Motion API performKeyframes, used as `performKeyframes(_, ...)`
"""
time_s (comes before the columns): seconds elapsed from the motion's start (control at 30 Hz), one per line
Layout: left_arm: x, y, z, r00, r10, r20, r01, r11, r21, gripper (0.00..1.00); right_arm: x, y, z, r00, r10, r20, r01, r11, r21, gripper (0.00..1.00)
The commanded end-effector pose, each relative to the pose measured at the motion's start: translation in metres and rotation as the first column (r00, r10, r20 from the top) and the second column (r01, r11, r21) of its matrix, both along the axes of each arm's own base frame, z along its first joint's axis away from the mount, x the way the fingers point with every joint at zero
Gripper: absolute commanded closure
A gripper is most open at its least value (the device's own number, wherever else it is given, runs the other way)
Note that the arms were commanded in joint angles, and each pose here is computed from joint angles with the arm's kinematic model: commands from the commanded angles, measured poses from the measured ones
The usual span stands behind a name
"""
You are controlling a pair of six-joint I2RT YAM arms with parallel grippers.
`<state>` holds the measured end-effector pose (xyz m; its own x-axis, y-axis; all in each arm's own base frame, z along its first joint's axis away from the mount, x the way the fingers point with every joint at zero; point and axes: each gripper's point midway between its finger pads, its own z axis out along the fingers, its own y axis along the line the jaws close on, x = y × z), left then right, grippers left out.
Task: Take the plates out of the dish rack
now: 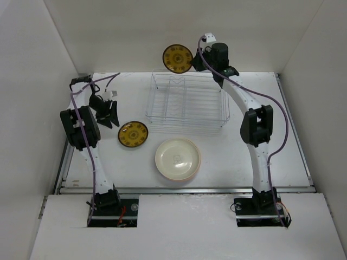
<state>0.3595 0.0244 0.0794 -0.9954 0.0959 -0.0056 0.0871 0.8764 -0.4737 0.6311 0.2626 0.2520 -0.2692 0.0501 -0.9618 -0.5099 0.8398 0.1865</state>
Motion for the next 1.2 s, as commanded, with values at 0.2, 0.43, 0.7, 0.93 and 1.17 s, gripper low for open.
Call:
performKeyframes(0.2,0.008,-0.042,0.137,0.922,0.024,0.386,0.043,0.985,-0.164,0.40,-0.102,0.089,0.027,0.949,0.306,-0.071,-0.305,0.952,0.022,1.00)
performKeyframes(0.43,0.018,-0.054,0.158,0.819,-0.009,0.573,0.071,0.994,-0.086,0.26,-0.199,0.179,0.014,0.801,0.584,-0.130,-0.580,0.812,0.070,1.00)
performKeyframes(0.7,0.017,-0.049,0.133,0.841,-0.073,0.535,0.064,0.997,0.036,0.34,-0.244,0.216,0.011,0.726,0.673,-0.142,-0.665,0.740,0.100,1.00)
performKeyframes(0.93,-0.017,-0.064,0.128,0.883,-0.120,0.453,0.155,0.987,-0.041,1.00,-0.250,0.217,0.018,0.728,0.671,-0.139,-0.663,0.741,0.104,1.00)
performKeyframes(1.17,-0.034,-0.048,0.130,0.923,-0.075,0.378,0.122,0.987,-0.103,1.00,-0.250,0.214,0.029,0.738,0.661,-0.133,-0.654,0.750,0.100,0.49)
